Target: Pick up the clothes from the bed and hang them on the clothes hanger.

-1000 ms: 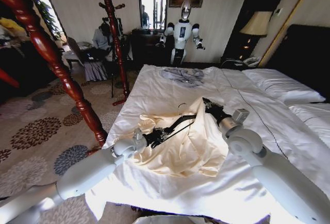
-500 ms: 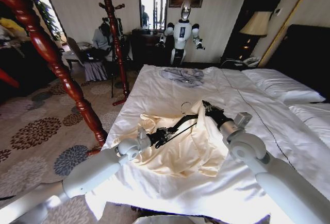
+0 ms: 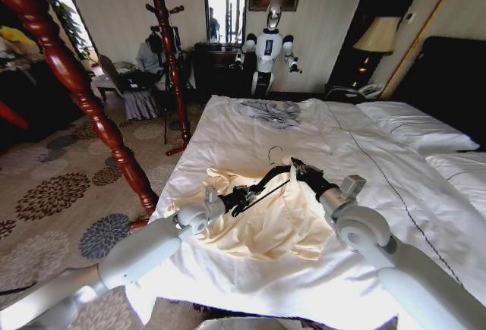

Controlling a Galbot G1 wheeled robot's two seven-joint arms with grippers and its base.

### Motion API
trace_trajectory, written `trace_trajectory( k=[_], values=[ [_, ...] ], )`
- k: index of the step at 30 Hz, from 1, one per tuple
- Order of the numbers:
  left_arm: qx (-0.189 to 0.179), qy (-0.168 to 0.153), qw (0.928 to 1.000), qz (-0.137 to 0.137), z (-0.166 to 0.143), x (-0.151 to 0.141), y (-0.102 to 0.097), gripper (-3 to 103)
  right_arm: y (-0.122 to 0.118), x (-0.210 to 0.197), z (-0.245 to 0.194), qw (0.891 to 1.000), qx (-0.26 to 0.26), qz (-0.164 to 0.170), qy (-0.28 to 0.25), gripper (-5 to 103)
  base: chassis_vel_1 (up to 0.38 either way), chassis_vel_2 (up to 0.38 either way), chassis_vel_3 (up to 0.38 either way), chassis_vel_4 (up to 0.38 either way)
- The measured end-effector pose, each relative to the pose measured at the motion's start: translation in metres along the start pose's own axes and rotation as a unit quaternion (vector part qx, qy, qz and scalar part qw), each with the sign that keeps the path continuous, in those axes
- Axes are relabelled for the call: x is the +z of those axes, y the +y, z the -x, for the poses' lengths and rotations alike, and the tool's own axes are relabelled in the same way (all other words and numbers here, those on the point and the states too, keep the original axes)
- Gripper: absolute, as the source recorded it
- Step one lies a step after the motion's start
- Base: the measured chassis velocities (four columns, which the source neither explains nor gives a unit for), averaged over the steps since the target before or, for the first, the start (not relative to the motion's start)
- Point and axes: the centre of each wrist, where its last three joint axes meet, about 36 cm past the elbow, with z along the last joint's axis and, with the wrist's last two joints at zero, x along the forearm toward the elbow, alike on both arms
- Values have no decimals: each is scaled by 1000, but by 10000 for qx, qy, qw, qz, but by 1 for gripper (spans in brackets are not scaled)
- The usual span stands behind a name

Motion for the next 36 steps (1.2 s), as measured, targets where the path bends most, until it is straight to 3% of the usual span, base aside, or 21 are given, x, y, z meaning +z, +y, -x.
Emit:
trace_trajectory(
  k=[25,26,29,30,33,34,35,36],
  values=[
    [50,-39,9999,-101,0,-3,-8,16,13,1,-3,9996,-242,35,118,-1,0,0,0,0],
    [46,-49,9999,-112,1,-2,-8,16,13,1,-4,9996,-264,21,138,4,0,0,0,0],
    [23,-74,9999,-138,1,-2,-8,16,13,2,-9,9993,-308,17,191,4,0,0,0,0],
    [-7,-87,9998,-151,2,-2,-7,16,13,3,-11,9992,-322,19,228,15,0,0,0,0],
    [-35,-104,9998,-175,2,-2,-6,16,14,4,-14,9991,-329,11,254,15,0,0,0,0],
    [-48,-109,9997,-193,2,-1,-6,16,15,5,-15,9991,-322,-7,259,26,0,0,0,0],
    [-58,-110,9997,-214,2,-1,-6,16,15,6,-16,9992,-313,-24,264,26,0,0,0,0],
    [-61,-108,9997,-227,2,0,-6,16,15,6,-18,9992,-304,-37,262,37,0,0,0,0]
  ],
)
